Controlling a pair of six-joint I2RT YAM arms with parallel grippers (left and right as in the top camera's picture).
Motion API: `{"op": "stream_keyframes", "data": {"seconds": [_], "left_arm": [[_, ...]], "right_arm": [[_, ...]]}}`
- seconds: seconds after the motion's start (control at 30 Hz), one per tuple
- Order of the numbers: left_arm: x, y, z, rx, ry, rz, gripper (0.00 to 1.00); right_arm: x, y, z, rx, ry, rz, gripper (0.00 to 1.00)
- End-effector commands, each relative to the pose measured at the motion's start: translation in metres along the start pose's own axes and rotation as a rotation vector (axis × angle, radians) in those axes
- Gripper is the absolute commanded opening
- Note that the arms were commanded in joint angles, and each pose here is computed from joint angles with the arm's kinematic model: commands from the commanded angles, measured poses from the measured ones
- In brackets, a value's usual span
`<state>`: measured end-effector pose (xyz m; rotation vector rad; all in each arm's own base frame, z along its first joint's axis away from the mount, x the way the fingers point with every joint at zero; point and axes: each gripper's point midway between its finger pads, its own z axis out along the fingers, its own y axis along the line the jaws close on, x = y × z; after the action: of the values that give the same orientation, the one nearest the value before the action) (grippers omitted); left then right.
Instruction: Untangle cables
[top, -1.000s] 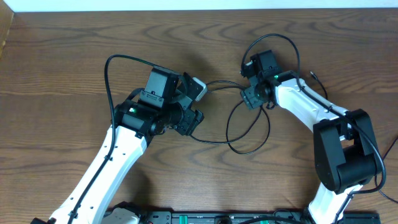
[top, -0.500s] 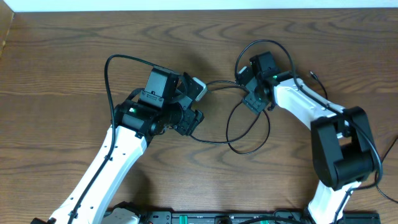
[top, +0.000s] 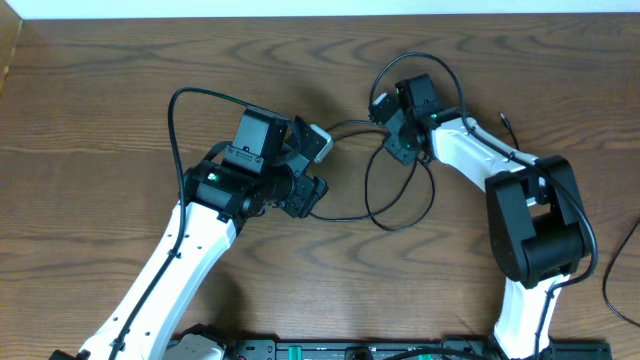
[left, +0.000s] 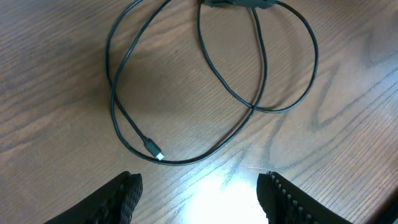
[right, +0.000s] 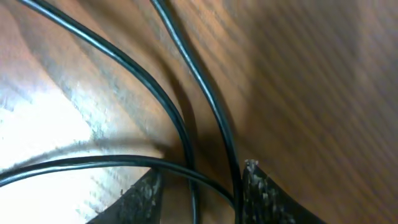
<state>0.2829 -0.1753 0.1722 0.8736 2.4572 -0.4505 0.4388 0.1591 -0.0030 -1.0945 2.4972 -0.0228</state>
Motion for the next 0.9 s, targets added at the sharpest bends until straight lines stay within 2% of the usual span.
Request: {"op": "stream_keyframes", "data": {"seconds": [0.0,0.1,0.2,0.27,0.37,0.5,0.67,0.87], "left_arm": [[0.000,-0.002,0.001,0.016,0.001,0.006,0.65],[0.000,-0.002,0.001,0.016,0.001,0.005,0.65],[0.000,-0.002,0.001,0.016,0.001,0.005,0.64],[0.000,-0.002,0.001,0.016,0.001,0.005,0.65],[0.000,-0.002,0.001,0.016,0.002,0.005,0.65],[0.000,-0.002,0.001,0.016,0.002,0.005,0.65],[0.000,-0.002,0.001,0.016,0.002,0.005,0.64],[0.000,-0.002,0.001,0.016,0.002,0.005,0.64]], "right_arm": [[0.084,0.042,0.054,-0.117,0.244,-0.015,0.37],[0.077,0.039,0.056,-0.102,0.215,0.032,0.37],[0.066,0.034,0.059,-0.073,0.174,0.121,0.19],[0.062,0.032,0.059,-0.062,0.157,0.158,0.14],[0.057,0.030,0.060,-0.056,0.137,0.192,0.01],[0.057,0.030,0.060,-0.056,0.138,0.228,0.01],[0.049,0.026,0.055,-0.038,0.117,0.376,0.01],[0.008,0.011,0.010,-0.030,-0.021,0.455,0.01]]}}
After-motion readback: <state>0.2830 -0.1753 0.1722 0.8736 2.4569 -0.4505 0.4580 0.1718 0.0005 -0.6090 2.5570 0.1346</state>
